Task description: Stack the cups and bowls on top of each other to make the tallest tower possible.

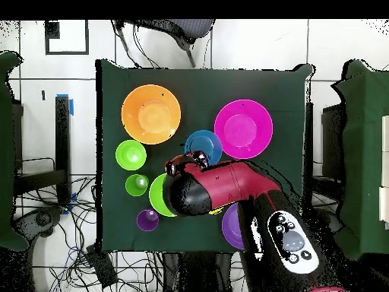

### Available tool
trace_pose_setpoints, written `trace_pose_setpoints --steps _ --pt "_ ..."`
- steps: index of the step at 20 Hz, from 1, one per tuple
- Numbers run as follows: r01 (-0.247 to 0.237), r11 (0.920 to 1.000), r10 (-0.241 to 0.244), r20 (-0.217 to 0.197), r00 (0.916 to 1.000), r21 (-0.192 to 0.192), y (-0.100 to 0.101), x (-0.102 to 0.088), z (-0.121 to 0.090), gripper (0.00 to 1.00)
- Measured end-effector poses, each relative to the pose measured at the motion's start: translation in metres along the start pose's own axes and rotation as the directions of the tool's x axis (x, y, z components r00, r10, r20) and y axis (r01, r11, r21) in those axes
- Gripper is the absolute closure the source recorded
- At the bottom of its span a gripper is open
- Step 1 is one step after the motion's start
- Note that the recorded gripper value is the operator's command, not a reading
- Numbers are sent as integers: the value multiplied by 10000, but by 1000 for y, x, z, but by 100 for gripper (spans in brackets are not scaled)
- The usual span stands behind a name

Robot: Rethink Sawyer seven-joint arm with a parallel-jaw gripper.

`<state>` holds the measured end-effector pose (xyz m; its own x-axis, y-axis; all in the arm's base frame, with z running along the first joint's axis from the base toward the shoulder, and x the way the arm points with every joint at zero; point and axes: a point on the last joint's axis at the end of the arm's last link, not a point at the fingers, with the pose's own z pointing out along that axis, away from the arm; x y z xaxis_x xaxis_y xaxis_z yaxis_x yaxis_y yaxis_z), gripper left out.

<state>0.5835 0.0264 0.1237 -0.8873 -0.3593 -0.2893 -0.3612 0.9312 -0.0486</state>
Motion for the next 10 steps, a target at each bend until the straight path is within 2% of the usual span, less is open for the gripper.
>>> trace_pose_setpoints --steps 5,10 --pt "-97 9999 96 119 9999 96 -7 -10 5 100" --pt "-220 9996 220 -8 9998 198 -13 -3 5 100"
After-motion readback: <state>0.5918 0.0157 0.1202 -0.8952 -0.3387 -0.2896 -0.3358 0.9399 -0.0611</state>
